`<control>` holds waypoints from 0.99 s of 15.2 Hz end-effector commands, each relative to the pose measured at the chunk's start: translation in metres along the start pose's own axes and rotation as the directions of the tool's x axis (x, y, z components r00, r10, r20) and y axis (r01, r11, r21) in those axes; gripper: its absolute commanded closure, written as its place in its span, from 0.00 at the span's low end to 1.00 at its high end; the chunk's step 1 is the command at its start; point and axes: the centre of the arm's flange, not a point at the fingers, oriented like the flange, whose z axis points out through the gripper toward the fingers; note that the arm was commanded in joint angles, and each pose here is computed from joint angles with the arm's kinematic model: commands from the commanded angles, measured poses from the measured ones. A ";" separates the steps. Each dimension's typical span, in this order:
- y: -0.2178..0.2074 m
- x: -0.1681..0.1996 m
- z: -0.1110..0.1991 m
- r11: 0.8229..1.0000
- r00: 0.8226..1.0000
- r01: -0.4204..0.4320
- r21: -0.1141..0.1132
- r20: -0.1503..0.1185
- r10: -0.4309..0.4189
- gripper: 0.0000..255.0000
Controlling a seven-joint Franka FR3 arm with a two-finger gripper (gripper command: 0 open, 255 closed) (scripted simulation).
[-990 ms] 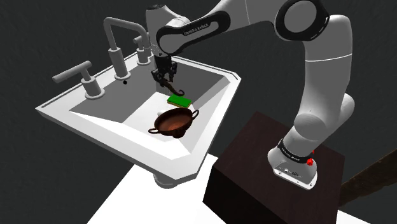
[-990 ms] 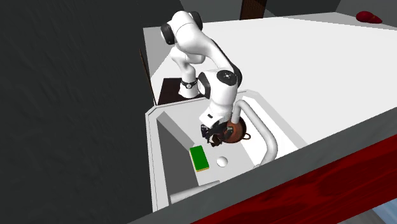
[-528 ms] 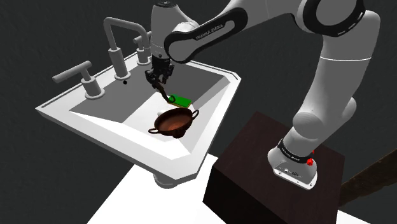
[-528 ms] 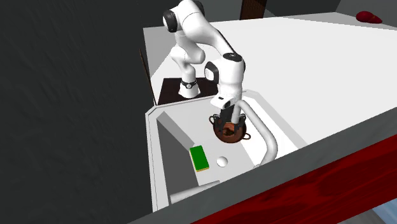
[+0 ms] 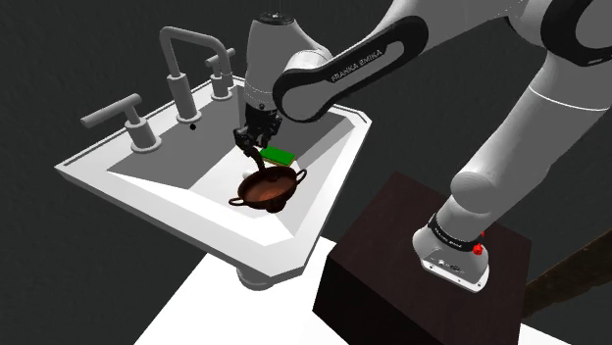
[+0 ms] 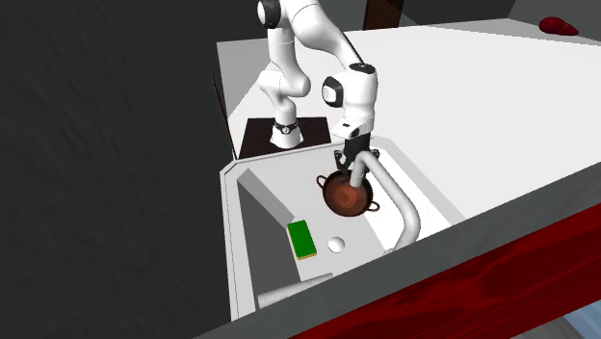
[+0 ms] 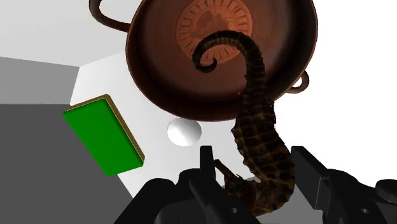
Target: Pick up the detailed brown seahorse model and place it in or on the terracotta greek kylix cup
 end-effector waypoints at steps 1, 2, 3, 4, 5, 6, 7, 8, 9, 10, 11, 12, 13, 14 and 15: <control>-0.005 -0.020 -0.003 1.000 1.000 -0.003 0.000 0.000 0.003 1.00; -0.005 -0.021 0.002 1.000 1.000 -0.003 0.000 0.000 0.003 1.00; -0.004 -0.023 0.007 1.000 1.000 -0.003 0.000 0.000 0.003 1.00; -0.004 -0.024 0.013 1.000 1.000 -0.003 0.000 0.000 0.003 1.00; -0.004 -0.025 0.018 1.000 1.000 -0.003 0.000 0.000 0.003 1.00; -0.003 -0.026 0.023 1.000 1.000 -0.003 0.000 0.000 0.003 1.00; -0.003 -0.027 0.028 1.000 1.000 -0.003 0.000 0.000 0.003 1.00; -0.003 -0.028 0.033 1.000 1.000 -0.003 0.000 0.000 0.003 1.00; -0.002 -0.029 0.038 1.000 1.000 -0.003 0.000 0.000 0.003 1.00; -0.002 -0.030 0.044 1.000 1.000 -0.003 0.000 0.000 0.003 1.00; -0.002 -0.031 0.049 1.000 1.000 -0.003 0.000 0.000 0.003 1.00; -0.001 -0.032 0.054 1.000 1.000 -0.003 0.000 0.000 0.003 1.00; -0.001 -0.033 0.059 1.000 1.000 -0.003 0.000 0.000 0.003 1.00; -0.001 -0.035 0.064 1.000 1.000 -0.003 0.000 0.000 0.003 1.00; 0.000 -0.036 0.069 1.000 1.000 -0.003 0.000 0.000 0.003 1.00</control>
